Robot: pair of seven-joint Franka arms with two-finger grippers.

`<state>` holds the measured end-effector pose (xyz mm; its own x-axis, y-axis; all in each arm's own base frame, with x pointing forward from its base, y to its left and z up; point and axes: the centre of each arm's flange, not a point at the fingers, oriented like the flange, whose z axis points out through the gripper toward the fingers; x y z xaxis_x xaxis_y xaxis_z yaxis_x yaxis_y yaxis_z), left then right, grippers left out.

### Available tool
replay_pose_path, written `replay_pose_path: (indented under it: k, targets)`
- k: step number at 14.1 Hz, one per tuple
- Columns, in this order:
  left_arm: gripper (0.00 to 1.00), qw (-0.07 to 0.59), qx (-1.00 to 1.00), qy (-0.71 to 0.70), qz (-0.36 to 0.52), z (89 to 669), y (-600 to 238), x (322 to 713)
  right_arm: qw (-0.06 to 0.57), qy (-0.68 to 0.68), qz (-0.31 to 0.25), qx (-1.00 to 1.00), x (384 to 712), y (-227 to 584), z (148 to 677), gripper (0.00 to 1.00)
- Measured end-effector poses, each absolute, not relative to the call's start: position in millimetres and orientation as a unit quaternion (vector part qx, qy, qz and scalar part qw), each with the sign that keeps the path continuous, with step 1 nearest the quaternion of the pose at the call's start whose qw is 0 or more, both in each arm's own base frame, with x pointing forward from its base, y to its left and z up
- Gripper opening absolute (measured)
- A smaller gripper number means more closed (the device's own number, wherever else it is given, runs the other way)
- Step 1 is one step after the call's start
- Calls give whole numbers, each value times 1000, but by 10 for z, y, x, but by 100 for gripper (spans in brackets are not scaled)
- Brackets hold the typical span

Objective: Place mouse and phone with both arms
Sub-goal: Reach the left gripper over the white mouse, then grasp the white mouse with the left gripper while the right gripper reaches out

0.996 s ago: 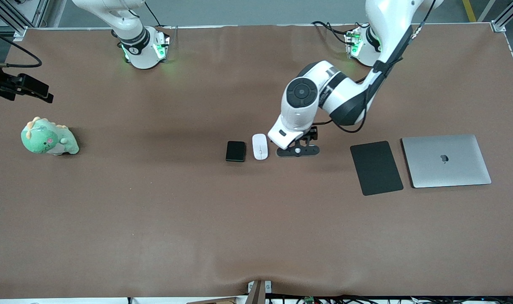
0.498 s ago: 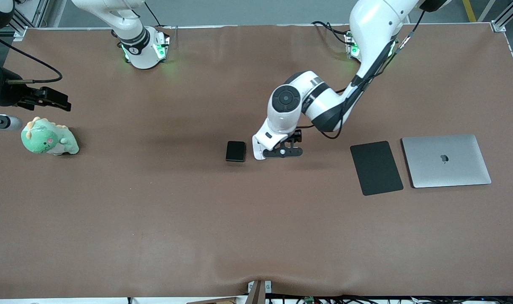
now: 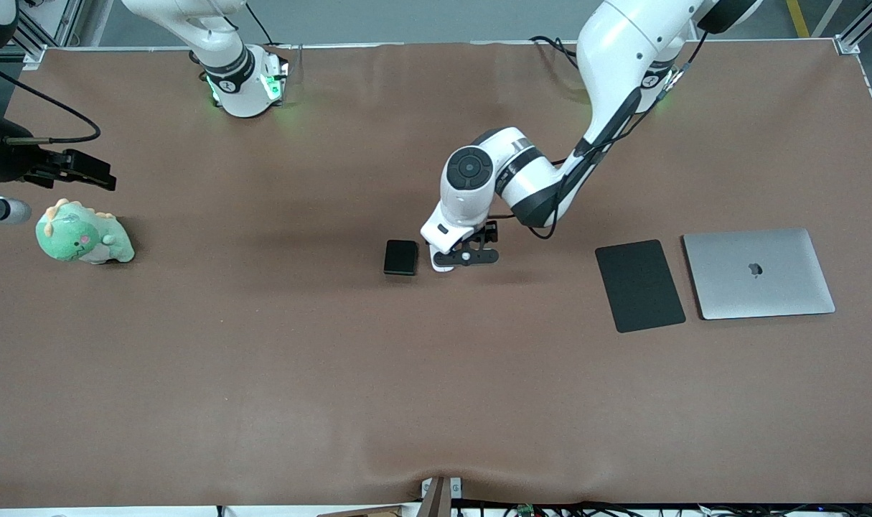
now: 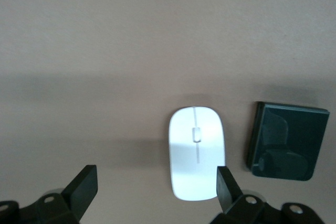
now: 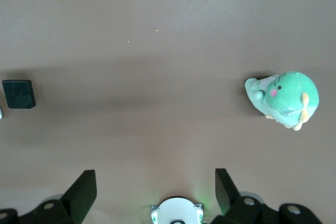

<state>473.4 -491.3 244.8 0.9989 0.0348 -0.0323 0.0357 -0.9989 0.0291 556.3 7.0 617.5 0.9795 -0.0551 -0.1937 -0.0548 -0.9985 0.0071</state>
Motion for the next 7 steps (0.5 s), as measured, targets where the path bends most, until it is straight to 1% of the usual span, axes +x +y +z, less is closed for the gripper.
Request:
replay_pose_path:
  k: [4, 7]
  targets:
    - [100, 18, 999, 33, -4, 2132, -5090, 4618, -1, -31, -100, 994, 5567, -6, 6152, 100]
    - [100, 29, 999, 35, -4, 1990, -5140, 4603, -4, -17, -126, 992, 5608, 5, 5956, 100]
